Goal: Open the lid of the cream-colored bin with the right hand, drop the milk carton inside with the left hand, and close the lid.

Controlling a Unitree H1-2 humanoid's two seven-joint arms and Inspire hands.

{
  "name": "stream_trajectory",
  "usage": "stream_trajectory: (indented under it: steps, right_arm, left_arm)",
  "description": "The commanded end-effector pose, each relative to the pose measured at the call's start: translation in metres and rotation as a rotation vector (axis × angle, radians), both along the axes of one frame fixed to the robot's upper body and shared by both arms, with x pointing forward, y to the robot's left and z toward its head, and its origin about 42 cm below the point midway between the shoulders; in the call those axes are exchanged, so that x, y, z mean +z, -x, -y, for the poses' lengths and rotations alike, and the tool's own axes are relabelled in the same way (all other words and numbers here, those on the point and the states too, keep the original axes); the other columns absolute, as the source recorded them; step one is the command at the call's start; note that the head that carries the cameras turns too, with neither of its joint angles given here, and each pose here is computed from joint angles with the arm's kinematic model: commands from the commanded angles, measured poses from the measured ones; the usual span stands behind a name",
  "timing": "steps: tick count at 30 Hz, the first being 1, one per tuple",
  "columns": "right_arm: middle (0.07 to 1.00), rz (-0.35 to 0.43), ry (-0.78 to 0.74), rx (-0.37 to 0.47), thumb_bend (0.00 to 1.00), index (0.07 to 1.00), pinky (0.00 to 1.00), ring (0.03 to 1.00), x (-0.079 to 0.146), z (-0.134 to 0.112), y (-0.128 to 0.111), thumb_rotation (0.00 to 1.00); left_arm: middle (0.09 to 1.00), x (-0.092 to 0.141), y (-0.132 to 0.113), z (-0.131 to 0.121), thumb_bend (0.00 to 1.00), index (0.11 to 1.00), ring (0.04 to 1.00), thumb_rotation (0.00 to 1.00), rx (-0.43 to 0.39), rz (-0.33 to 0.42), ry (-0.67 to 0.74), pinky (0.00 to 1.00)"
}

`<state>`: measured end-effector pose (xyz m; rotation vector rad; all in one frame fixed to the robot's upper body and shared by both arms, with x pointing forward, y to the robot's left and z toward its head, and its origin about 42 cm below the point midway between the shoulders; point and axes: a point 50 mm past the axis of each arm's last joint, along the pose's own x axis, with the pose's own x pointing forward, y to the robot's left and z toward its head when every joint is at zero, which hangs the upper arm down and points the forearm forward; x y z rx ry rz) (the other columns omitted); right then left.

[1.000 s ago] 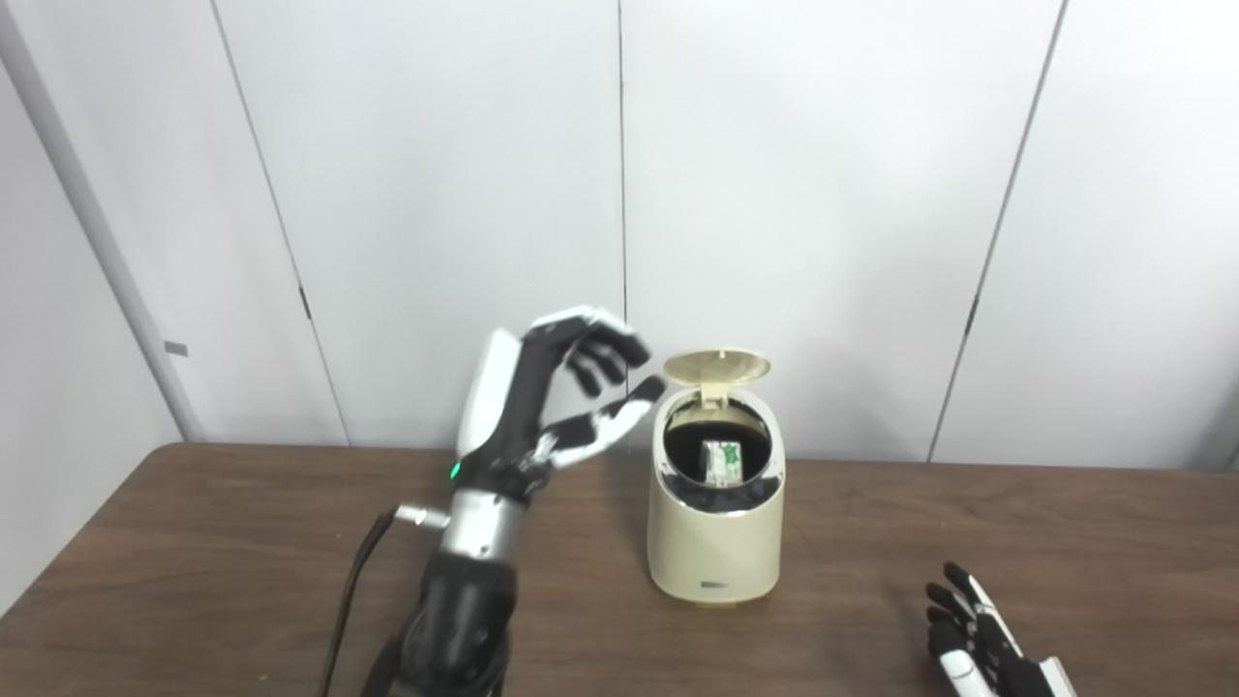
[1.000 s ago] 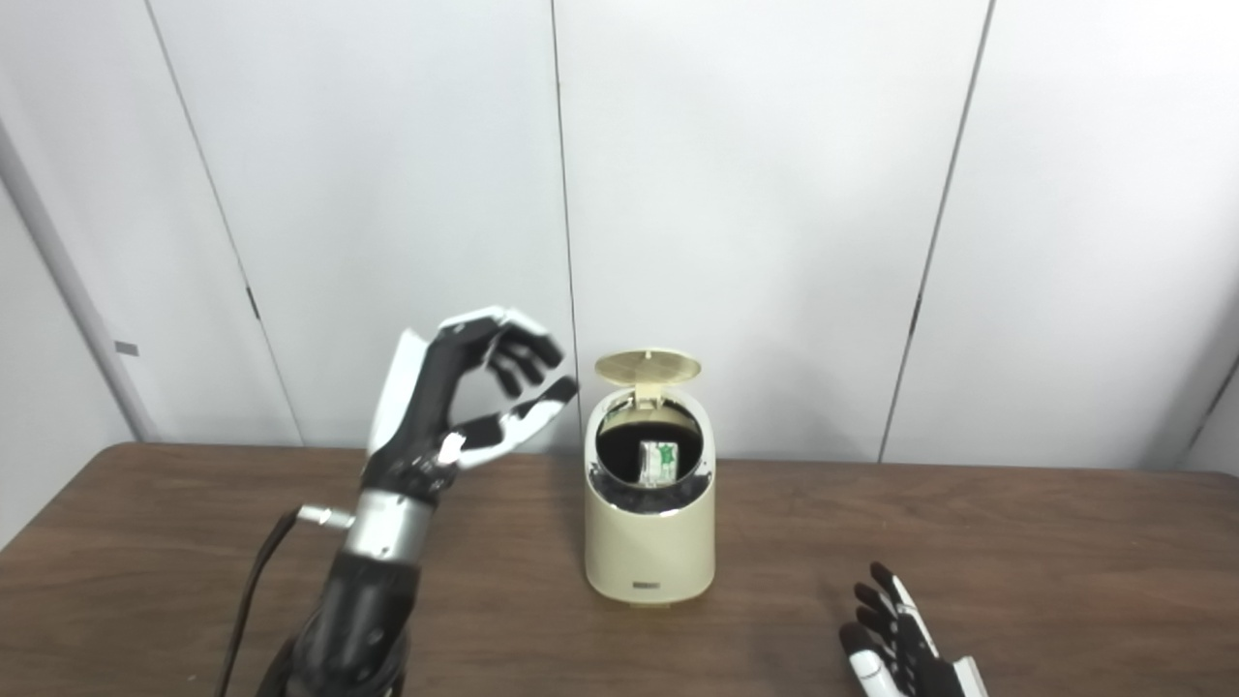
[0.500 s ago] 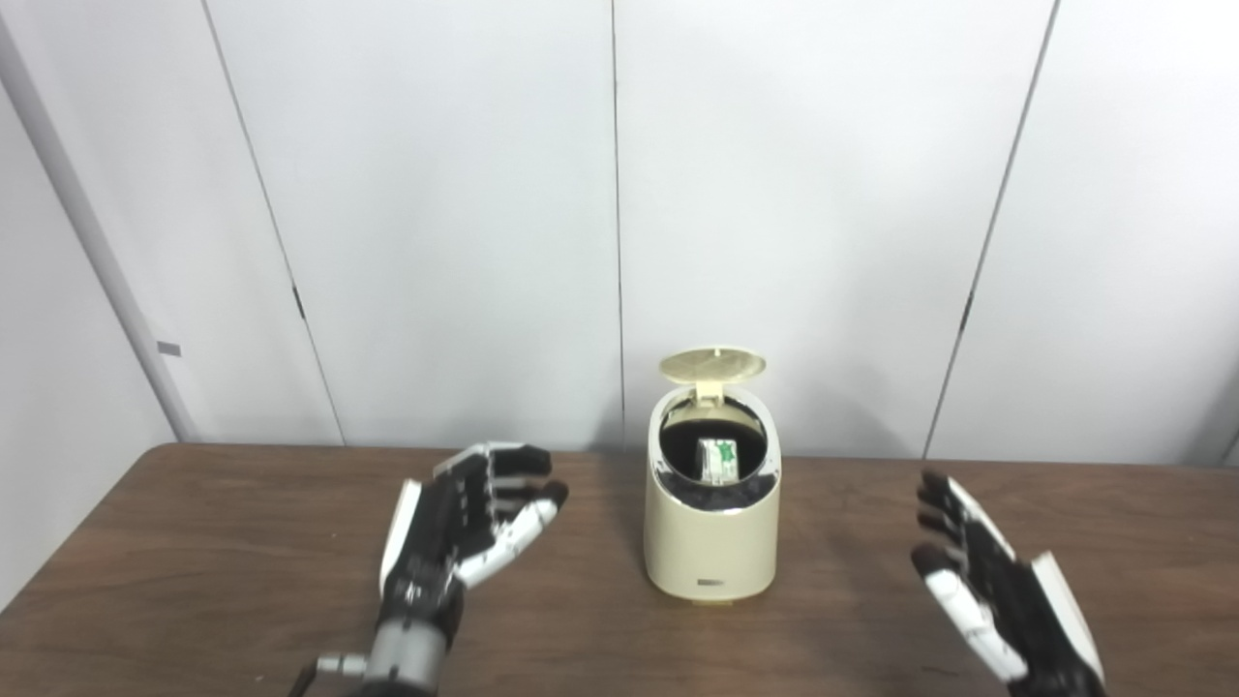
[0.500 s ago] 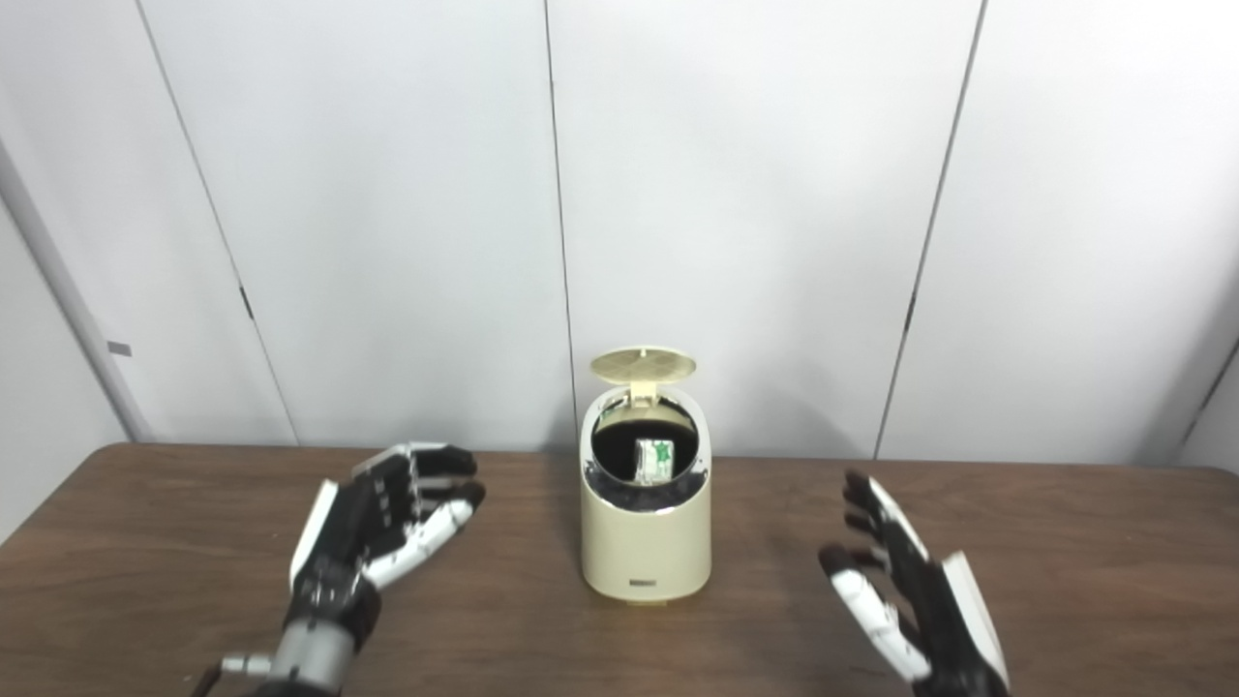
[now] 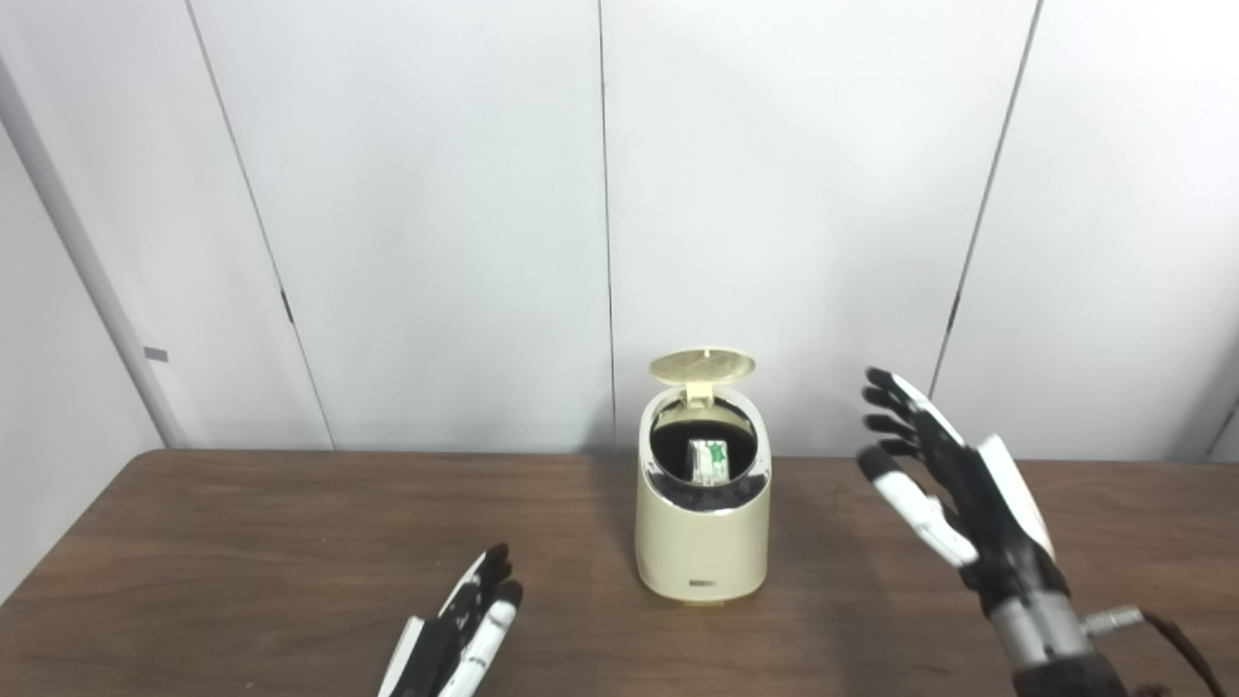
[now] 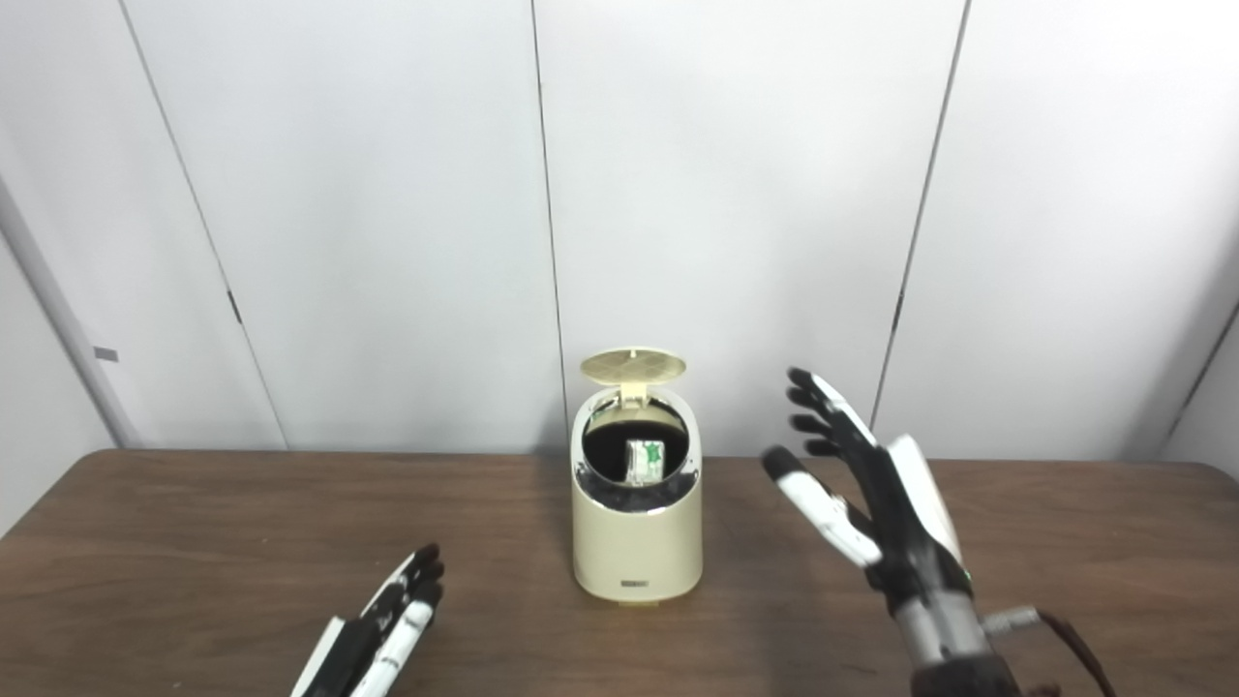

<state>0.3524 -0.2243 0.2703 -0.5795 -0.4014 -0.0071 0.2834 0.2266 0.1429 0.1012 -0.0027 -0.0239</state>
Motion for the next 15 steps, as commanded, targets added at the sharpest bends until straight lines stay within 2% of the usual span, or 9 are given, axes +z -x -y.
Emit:
stream_trajectory:
  steps: [1, 4, 7, 9, 15]
  right_arm:
    - [0.934, 0.092, 0.028, 0.018, 0.56, 0.903, 0.72, 0.864, 0.032, -0.007, -0.004, 0.93]
    - [0.965, 0.109, 0.069, 0.014, 0.57, 0.897, 0.74, 0.931, 0.046, -0.013, -0.013, 0.92]
    - [0.958, 0.120, 0.163, 0.001, 0.57, 0.890, 0.79, 0.961, 0.060, -0.020, -0.022, 0.96]
    - [0.948, 0.125, 0.205, 0.014, 0.54, 0.886, 0.85, 0.958, 0.068, -0.025, -0.029, 0.96]
    - [0.945, 0.115, 0.279, 0.050, 0.52, 0.887, 0.85, 0.951, 0.078, -0.039, -0.044, 0.94]
  left_arm:
    - [0.998, 0.002, -0.002, -0.004, 0.54, 1.000, 0.997, 0.89, -0.003, 0.046, -0.012, 1.00]
    - [1.000, -0.004, 0.001, -0.004, 0.53, 1.000, 0.998, 0.91, 0.001, 0.041, -0.009, 1.00]
    - [1.000, -0.010, 0.005, -0.004, 0.57, 1.000, 1.000, 0.91, 0.001, 0.028, -0.004, 1.00]
    - [1.000, -0.014, 0.007, -0.003, 0.58, 1.000, 1.000, 0.90, 0.004, 0.018, 0.005, 1.00]
    - [0.984, -0.020, 0.013, -0.002, 0.53, 1.000, 0.991, 0.90, 0.006, 0.012, 0.006, 1.00]
